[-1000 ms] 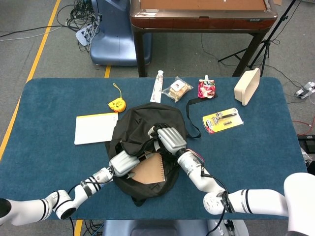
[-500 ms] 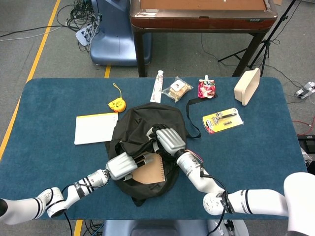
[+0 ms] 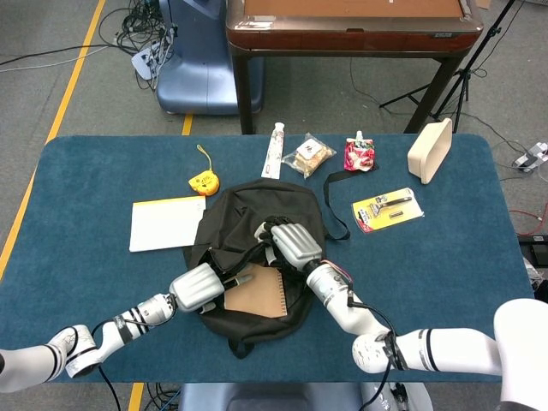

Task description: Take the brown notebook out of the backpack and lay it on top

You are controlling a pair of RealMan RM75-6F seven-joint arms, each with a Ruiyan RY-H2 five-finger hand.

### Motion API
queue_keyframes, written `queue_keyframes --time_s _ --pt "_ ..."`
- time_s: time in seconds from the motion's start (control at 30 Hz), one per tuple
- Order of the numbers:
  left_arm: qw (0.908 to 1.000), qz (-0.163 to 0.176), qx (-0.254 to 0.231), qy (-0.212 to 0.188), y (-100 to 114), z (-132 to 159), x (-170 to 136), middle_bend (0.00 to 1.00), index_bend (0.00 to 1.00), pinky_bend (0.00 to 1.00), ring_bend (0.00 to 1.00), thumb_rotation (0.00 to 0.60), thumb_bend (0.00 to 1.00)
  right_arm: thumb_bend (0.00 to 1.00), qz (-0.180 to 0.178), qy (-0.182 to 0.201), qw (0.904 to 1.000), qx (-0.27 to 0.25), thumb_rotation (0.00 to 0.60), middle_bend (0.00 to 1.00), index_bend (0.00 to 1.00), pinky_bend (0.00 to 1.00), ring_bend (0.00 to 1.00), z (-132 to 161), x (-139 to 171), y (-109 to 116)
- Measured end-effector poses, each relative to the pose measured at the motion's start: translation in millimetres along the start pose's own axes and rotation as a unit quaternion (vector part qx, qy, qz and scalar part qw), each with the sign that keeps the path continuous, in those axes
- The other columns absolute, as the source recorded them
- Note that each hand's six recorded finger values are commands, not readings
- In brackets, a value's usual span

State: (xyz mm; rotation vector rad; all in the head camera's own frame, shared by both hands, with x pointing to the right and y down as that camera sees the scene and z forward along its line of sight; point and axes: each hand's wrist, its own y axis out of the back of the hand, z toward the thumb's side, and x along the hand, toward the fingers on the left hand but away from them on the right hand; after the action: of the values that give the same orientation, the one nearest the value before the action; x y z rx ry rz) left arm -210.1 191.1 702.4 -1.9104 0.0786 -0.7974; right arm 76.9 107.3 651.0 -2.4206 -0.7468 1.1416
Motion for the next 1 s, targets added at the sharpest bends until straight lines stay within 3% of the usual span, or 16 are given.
queue_keyframes --time_s 0.67,1.0 --pt "0.9991 -0.040 -0.015 -0.005 -6 36 -22 0.03 0.01 0.19 0.07 0.600 0.20 0.88 0.005 0.000 1.0000 -0.002 0.600 0.30 0.64 0.14 0.12 -5 6 -2" --pt "0.9992 -0.036 -0.011 0.013 -14 30 -14 0.03 0.00 0.19 0.08 0.600 0.20 0.88 0.005 0.002 1.0000 -0.001 0.600 0.30 0.64 0.14 0.12 -5 7 -1"
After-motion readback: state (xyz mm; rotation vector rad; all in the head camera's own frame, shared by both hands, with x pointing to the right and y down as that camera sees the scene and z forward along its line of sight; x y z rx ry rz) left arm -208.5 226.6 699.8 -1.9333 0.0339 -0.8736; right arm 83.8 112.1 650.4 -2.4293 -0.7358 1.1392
